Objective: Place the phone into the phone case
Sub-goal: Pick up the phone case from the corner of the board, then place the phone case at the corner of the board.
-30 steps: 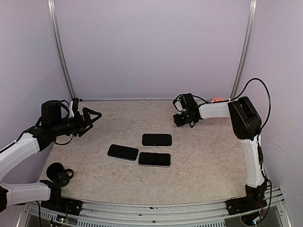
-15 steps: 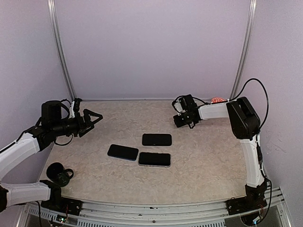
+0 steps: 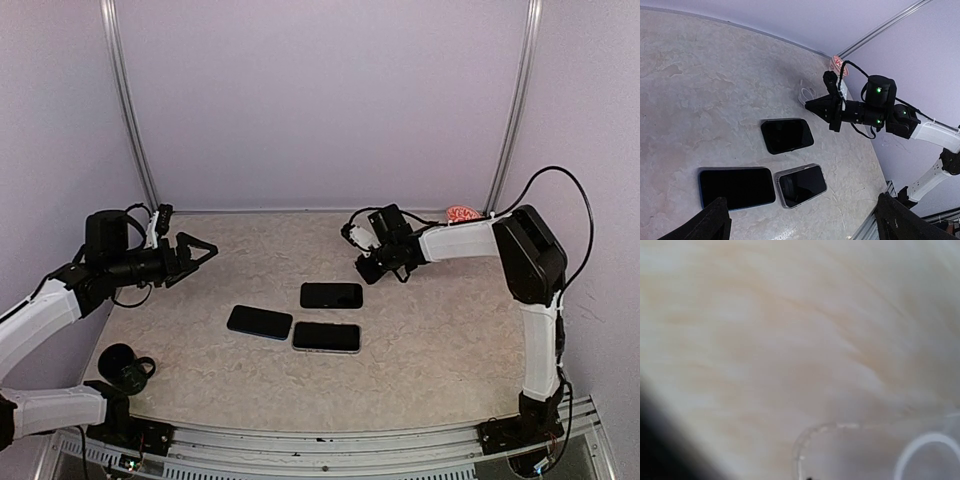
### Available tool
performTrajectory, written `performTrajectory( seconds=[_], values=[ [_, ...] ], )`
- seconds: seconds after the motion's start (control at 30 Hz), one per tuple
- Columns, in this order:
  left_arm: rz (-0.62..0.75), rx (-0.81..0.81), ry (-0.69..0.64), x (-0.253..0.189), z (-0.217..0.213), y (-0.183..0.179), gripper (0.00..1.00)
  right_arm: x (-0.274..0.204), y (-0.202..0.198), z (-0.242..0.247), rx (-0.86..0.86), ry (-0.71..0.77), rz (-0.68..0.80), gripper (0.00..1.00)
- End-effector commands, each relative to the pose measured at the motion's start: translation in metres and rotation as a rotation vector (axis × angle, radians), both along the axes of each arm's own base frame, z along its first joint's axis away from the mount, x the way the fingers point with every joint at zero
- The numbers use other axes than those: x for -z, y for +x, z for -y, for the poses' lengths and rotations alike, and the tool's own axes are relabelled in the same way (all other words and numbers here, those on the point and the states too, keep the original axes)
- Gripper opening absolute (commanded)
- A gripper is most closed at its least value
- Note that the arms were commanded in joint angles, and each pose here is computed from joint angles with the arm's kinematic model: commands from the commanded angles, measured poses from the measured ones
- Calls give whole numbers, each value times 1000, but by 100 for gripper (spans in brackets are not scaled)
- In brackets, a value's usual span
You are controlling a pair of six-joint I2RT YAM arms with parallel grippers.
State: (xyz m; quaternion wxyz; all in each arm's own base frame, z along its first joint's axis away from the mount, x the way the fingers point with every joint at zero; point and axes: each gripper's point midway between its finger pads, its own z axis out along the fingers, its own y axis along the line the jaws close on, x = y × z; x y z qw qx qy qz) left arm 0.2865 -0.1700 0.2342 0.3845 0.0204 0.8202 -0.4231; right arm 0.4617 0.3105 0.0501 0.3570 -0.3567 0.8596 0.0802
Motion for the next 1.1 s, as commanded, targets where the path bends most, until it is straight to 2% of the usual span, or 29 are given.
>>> performTrajectory(
  seconds=[0.0, 0.2, 0.47, 0.77, 1.07],
  values=[
    [39, 16, 18, -12, 2, 0, 99, -39, -35, -34, -187, -57, 105, 0],
    [49, 13, 29, -15, 0, 1, 99, -56, -74, -56, -319, -56, 145, 0],
    [55, 4, 32, -19, -2, 1, 99, -76, -148, -91, -600, -10, 196, 0],
    [50, 0, 29, -18, -2, 1, 99, -85, -205, -108, -830, 62, 233, 0],
    [52, -1, 30, -17, -3, 0, 99, -105, -270, -120, -1141, 131, 386, 0]
  ],
)
